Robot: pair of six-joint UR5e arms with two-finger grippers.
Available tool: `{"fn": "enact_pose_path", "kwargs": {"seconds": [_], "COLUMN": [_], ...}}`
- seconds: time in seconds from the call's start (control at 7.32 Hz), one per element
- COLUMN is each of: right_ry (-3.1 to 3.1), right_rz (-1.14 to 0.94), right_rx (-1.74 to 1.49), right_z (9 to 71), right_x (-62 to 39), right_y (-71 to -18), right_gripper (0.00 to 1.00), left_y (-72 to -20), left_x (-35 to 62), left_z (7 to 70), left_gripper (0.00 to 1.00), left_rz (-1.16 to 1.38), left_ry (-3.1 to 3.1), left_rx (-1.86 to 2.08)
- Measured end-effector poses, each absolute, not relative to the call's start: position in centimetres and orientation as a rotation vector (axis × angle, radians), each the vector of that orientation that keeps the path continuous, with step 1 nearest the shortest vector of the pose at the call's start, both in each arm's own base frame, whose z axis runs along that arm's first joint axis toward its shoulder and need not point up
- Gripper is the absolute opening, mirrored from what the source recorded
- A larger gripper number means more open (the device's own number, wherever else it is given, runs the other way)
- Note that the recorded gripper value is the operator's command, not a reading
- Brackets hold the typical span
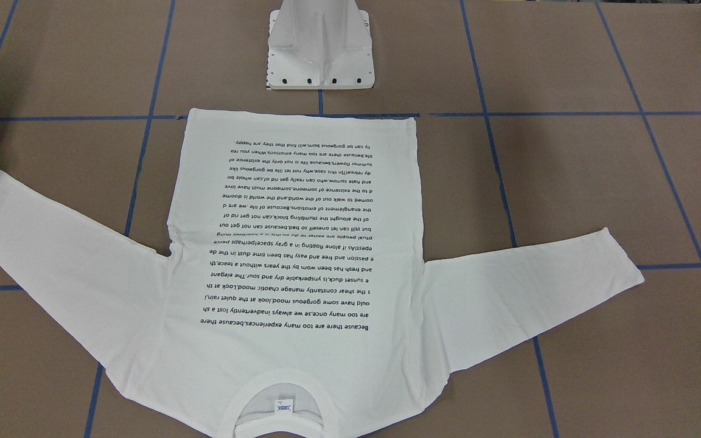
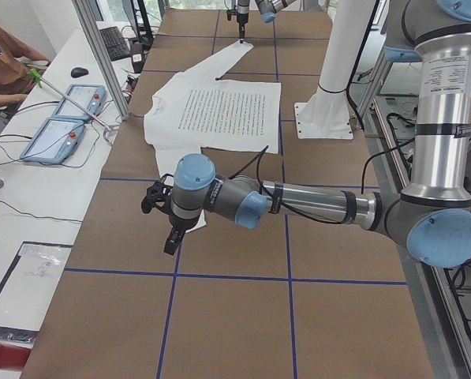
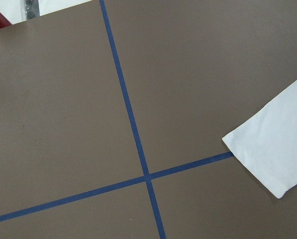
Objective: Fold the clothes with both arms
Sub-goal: 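Move the right gripper to the cuff of the sleeve nearest it and grasp it, then lift the sleeve with the right gripper and fold it across the shirt toward the collar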
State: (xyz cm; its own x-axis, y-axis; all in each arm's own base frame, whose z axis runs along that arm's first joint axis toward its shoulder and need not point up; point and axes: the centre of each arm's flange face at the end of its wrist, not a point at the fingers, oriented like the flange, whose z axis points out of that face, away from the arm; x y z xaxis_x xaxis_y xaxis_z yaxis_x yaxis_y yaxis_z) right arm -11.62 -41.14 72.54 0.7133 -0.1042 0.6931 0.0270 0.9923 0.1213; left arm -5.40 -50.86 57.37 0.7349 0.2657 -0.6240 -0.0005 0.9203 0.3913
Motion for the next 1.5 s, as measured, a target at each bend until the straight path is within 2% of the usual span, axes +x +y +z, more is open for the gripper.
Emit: {"fn": "enact_pose_path", "kwargs": {"seconds": [0.27, 0.41, 0.55, 0.96, 1.23, 1.5], "right_ry": [-0.775, -0.776, -0.778, -0.795, -0.849, -0.939], "right_rz": [-0.074, -0.076, -0.077, -0.085, -0.082, -0.003], "right_rx": [0.105, 0.106, 0.107, 0.128, 0.176, 0.212], "right_z": [72.5, 72.4, 72.3, 70.5, 65.6, 59.0], "right_x": [-11.7, -11.7, -11.7, -11.2, -10.6, -11.6], "right_y": [-41.2, -41.2, -41.2, -40.1, -38.9, -40.5], "right_gripper": [0.17, 0.05, 0.00, 0.00, 0.00, 0.00], "left_y": [-50.9, -50.9, -50.9, -51.0, -51.0, -51.1], "left_x": [-5.4, -5.4, -5.4, -5.4, -5.4, -5.4], "left_z": [57.5, 57.5, 57.6, 57.5, 57.4, 57.3], "left_gripper": [1.00, 1.00, 1.00, 1.00, 1.00, 1.00], "left_rz": [0.150, 0.149, 0.148, 0.147, 0.147, 0.149], "left_ry": [0.736, 0.736, 0.736, 0.737, 0.736, 0.735], "left_rx": [0.385, 0.385, 0.384, 0.386, 0.388, 0.390]}}
